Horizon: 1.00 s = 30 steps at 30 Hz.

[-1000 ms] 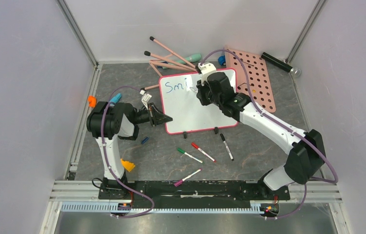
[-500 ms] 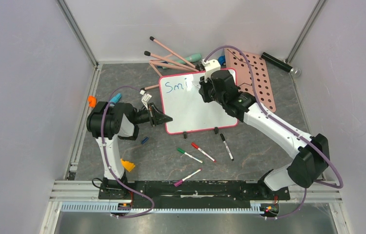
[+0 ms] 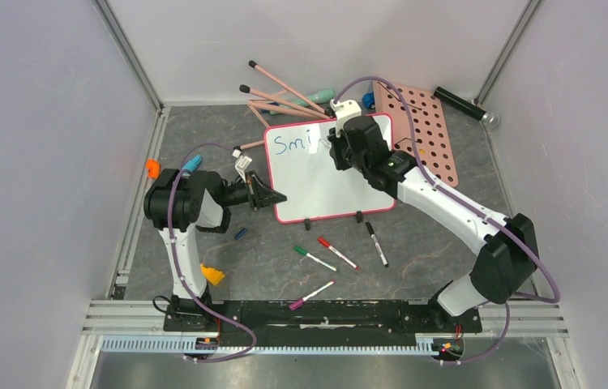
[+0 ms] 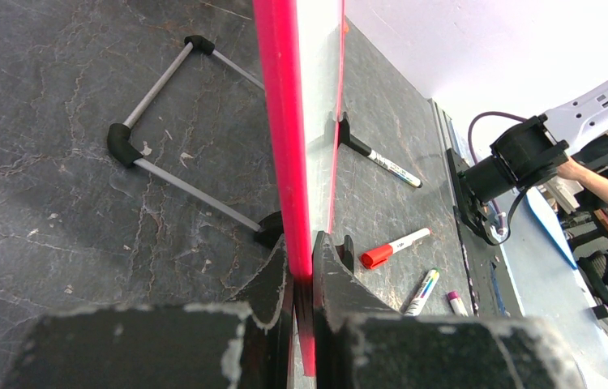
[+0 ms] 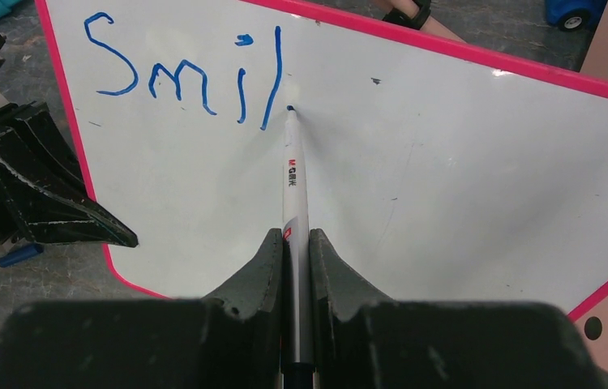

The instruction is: Write a sentence on the whiteboard

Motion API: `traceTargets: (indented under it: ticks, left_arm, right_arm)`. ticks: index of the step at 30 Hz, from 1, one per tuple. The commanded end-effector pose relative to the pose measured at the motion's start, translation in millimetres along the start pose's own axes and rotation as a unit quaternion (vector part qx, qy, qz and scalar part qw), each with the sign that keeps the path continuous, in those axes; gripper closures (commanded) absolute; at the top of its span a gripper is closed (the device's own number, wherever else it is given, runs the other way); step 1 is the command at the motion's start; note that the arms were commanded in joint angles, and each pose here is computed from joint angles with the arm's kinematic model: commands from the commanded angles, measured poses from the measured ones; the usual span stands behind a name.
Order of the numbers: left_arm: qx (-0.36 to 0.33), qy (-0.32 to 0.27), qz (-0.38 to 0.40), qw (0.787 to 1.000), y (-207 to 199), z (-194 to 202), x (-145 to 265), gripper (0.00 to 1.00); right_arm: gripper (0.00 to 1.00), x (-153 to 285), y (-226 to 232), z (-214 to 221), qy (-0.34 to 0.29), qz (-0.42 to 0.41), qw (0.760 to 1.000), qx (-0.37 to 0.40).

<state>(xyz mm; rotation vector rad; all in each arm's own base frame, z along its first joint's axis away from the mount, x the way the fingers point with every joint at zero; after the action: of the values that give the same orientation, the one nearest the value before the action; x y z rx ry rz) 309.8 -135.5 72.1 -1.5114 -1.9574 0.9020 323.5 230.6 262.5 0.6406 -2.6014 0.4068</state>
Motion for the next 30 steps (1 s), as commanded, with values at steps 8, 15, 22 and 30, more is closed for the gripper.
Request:
traceTargets:
  ticks: [8, 15, 22, 30]
  left_arm:
    - [-0.131, -0.025, -0.025, 0.991, 20.5, -1.1, 0.0, 0.98]
    - [-0.131, -0.024, -0.025, 0.991, 20.2, -0.9, 0.0, 0.98]
    - [-0.132, -0.024, -0.025, 0.991, 20.3, -1.2, 0.0, 0.98]
    - [-0.132, -0.024, -0.024, 0.991, 20.2, -1.2, -0.2, 0.98]
  right_arm:
    - [1.00, 6.6, -15.0, -13.6, -0.017, 0.041, 0.999, 0.004]
    - [1.00, 9.2, -18.9, -11.8, -0.012, 0.051, 0.999, 0.005]
    - [1.00, 11.0, -21.9, -9.8, -0.009, 0.057, 0.998, 0.005]
    - [1.00, 7.8, -23.2, -16.3, -0.014, 0.056, 0.998, 0.003]
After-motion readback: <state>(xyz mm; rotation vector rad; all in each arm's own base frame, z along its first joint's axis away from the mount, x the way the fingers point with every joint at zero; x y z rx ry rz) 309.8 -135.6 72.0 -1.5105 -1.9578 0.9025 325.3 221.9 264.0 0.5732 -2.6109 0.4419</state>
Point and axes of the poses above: each gripper's point midway between its finger pads, its own x axis back along the fingers, its own y axis along the line the jaws close on, z = x × y, the point moved 7 cm from there along x, back along the fingers, and after that the axes turned 12 degrees about x, right-handed, at the moved point
